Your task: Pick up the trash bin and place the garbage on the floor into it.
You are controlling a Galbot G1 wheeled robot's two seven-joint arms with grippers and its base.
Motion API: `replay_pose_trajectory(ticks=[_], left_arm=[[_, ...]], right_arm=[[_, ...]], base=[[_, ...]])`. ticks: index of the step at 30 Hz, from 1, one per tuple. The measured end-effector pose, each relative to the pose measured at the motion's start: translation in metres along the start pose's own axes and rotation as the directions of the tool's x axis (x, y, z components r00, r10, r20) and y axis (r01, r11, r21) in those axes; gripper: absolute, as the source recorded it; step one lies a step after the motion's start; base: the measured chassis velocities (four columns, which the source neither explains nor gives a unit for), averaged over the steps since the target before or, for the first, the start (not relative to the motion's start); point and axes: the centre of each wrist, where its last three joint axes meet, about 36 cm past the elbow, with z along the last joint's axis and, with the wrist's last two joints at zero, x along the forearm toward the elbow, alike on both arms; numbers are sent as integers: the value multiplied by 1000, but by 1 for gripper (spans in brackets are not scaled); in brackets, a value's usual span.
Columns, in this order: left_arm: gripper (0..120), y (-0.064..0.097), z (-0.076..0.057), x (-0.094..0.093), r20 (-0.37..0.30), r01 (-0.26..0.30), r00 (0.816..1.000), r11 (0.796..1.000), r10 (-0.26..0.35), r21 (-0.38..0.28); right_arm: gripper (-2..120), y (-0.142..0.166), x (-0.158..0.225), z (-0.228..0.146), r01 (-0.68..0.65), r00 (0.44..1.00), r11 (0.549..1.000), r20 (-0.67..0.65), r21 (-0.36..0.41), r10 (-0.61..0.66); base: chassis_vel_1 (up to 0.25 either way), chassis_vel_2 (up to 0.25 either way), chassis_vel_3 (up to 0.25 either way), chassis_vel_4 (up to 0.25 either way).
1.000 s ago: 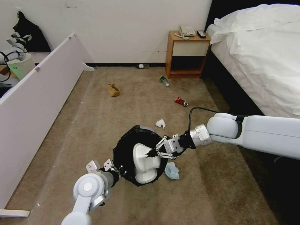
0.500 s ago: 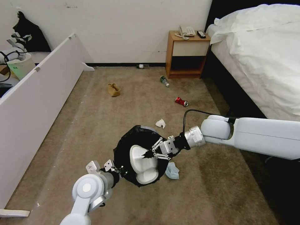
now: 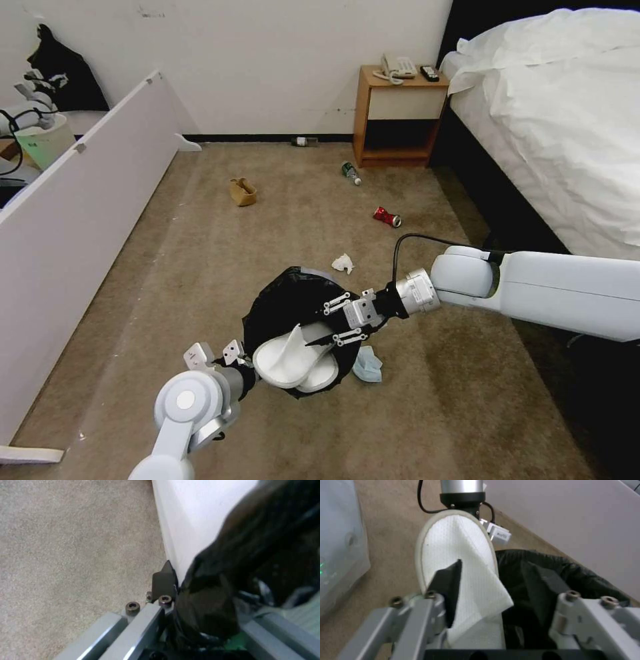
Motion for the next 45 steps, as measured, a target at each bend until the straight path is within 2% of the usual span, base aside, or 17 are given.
replay_pose_trajectory(ticks=[1,2,3,4,5,7,10,22,28,31,33,37,38,40,45], left_arm=[[0,0,0,0,0,0,1000,1000,0,0],[0,0,0,0,1,-2,1000,1000,2,1],[0,0,0,0,1,-2,1000,1000,2,1],[0,0,-1,0,1,-4,1000,1000,4,2],[0,0,-1,0,1,-4,1000,1000,4,2],[0,0,-2,1,2,-5,1000,1000,5,4],[0,1,-3,1,4,-3,1000,1000,3,5],[0,1,-2,1,4,-5,1000,1000,5,11],[0,1,-3,-1,-6,21,1000,999,-21,29],[0,2,-4,-2,0,39,999,999,-39,31],[0,5,-5,-2,11,85,996,996,-86,32],[0,6,-4,5,18,126,992,992,-127,28],[0,7,-5,7,20,150,988,988,-150,26],[0,11,-7,8,6,233,972,972,-234,27],[0,14,-12,17,-28,288,958,957,-287,34]], right_arm=[[51,0,0,0,0,1000,1000,0,0,0],[58,0,1,1,0,1000,1000,-2,0,0],[58,0,1,1,0,1000,1000,-2,0,0],[65,-1,1,3,2,1000,1000,-7,1,-2],[65,-1,1,3,2,1000,1000,-7,1,-2],[76,-3,0,5,7,1000,1000,-13,11,-7],[82,-4,0,5,7,1000,1000,-13,12,-7],[83,0,4,4,4,1000,1000,-13,10,-4],[83,-2,15,-8,-32,999,999,-2,6,32],[83,-1,33,-15,-60,998,998,-15,7,60],[83,7,59,-23,-104,994,995,-38,-5,104],[83,16,81,-30,-142,988,990,-58,-13,141],[83,20,86,-32,-154,986,988,-62,-17,152],[83,29,97,-34,-176,982,984,-71,-30,174],[83,41,106,-37,-190,979,981,-77,-42,186]], base=[[0,0,0,0],[0,0,0,0],[0,0,0,0],[0,0,0,0],[0,0,0,0],[0,0,0,0],[0,0,0,0],[0,0,0,0],[0,0,0,0],[0,0,0,0],[0,0,0,0],[0,0,0,0],[0,0,0,0],[0,0,0,0],[0,0,0,0]])
